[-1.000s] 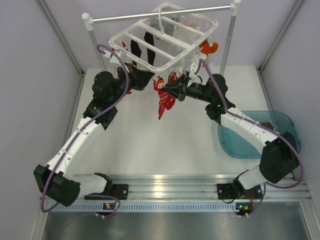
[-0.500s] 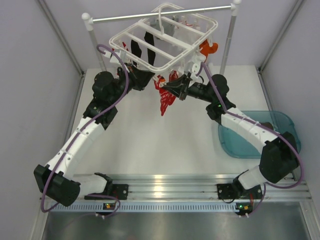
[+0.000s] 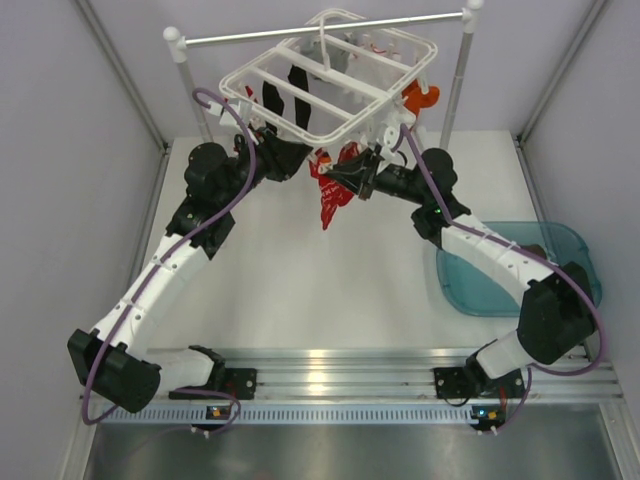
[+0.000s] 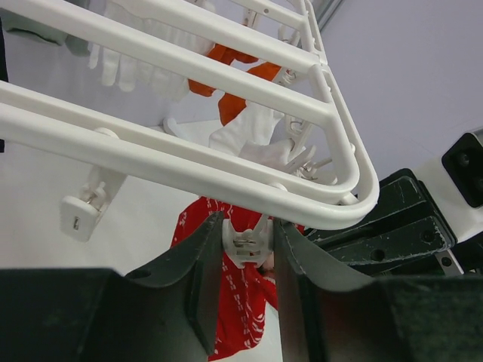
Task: Clip the socks to the hanger
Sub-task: Clamp the sock onto the hanger.
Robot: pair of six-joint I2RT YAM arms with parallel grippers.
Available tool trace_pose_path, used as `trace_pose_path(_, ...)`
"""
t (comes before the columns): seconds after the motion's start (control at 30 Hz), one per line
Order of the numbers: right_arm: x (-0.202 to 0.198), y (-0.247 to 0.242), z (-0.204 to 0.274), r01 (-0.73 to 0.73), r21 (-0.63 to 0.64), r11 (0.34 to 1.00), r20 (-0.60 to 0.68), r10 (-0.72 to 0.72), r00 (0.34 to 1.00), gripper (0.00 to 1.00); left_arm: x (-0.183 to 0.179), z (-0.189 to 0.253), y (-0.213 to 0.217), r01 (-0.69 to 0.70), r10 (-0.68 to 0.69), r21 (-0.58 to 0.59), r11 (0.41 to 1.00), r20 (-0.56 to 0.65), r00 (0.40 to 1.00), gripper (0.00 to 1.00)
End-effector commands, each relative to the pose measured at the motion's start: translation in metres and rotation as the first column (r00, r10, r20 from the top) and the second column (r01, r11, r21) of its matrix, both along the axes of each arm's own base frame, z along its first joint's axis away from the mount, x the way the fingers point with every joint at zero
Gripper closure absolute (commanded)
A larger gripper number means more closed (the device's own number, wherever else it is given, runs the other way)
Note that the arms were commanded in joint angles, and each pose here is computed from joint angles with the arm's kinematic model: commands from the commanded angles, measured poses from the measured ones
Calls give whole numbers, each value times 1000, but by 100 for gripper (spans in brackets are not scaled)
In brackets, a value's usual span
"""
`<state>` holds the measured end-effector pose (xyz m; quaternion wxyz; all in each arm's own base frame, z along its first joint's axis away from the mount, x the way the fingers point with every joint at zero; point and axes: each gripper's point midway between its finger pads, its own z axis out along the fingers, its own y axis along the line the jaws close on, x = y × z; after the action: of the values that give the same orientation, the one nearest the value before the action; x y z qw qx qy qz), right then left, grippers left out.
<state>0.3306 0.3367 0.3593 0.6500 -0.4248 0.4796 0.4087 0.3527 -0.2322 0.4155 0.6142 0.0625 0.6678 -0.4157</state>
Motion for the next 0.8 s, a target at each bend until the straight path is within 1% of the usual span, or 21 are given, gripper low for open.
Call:
trace_pose_path(0.0, 6, -12, 34, 29, 51, 998, 98, -34, 995, 100, -6, 23, 5, -4, 5, -24, 1000, 54, 999, 64)
trace_pose_path(0.03, 6, -14, 35, 32, 51, 998, 101, -37, 994, 100, -8, 24, 6, -8, 9, -18, 1000, 58, 998, 59)
trace_pose_path(0.23, 12, -28, 40, 56, 51, 997, 104, -61, 993, 100, -18, 29, 17, -24, 25, -16, 1000, 70, 997, 50)
trace_pose_path(0.37, 13, -33, 43, 58, 48, 997, 104, -62, 993, 100, -33, 41, 34, -43, 46, -31, 999, 105, 993, 50)
trace_pose_path(0.5, 15, -37, 45, 64, 42, 997, 107, -68, 992, 100, -39, 35, 44, -75, 74, 7, 997, 109, 991, 53)
trace_pose_path(0.63, 16, -39, 47, 61, 37, 997, 109, -64, 992, 100, -32, 32, 51, -119, 113, 39, 992, 121, 986, 58)
trace_pose_path(0.77, 17, -44, 46, 64, 27, 998, 106, -66, 992, 100, -20, 31, 51, -140, 129, 74, 987, 138, 982, 59)
